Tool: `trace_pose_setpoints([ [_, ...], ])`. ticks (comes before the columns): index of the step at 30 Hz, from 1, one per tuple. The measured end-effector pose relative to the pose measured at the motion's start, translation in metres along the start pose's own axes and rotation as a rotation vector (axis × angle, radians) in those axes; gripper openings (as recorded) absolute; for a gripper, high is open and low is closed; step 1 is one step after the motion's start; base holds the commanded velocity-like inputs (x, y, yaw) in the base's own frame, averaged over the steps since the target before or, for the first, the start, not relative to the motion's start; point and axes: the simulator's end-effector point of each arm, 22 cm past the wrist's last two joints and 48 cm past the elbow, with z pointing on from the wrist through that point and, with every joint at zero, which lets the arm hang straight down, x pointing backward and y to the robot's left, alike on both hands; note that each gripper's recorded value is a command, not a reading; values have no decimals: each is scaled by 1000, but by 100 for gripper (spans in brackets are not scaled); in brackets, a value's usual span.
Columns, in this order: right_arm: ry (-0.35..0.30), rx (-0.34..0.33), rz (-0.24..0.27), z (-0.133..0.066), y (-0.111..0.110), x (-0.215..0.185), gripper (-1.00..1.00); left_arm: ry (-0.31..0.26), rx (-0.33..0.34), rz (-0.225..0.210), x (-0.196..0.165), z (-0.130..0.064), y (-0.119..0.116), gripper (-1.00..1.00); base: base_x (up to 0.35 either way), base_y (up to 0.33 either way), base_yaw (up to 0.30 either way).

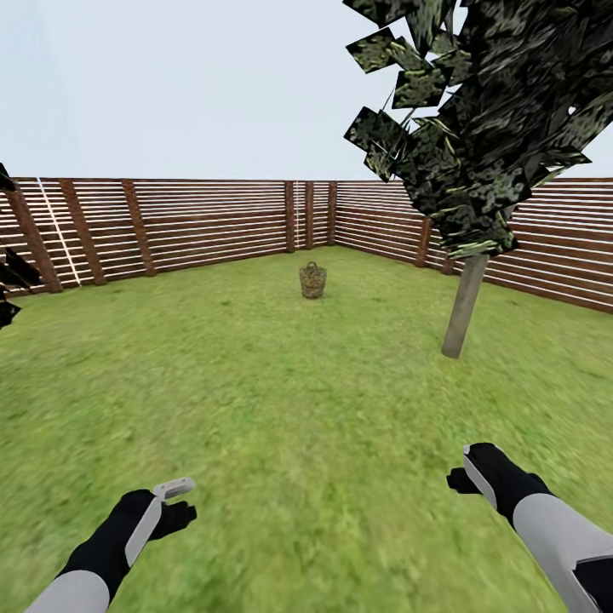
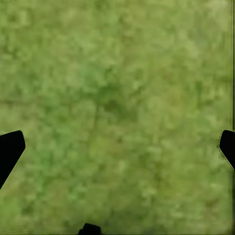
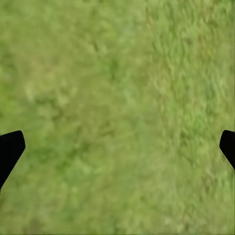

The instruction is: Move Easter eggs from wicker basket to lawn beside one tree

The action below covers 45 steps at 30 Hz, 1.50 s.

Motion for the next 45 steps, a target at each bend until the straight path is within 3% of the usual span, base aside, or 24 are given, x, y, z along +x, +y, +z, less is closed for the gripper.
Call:
trace_pose_setpoints([
  [41, 23, -10, 2, 3, 3, 9, 100, 14, 12, -1, 7, 2, -9, 100, 340, -10, 0],
  [45, 40, -76, 2, 5, 14, 15, 100, 19, 11, -1, 8, 2, -7, 100, 341, 0, 0],
])
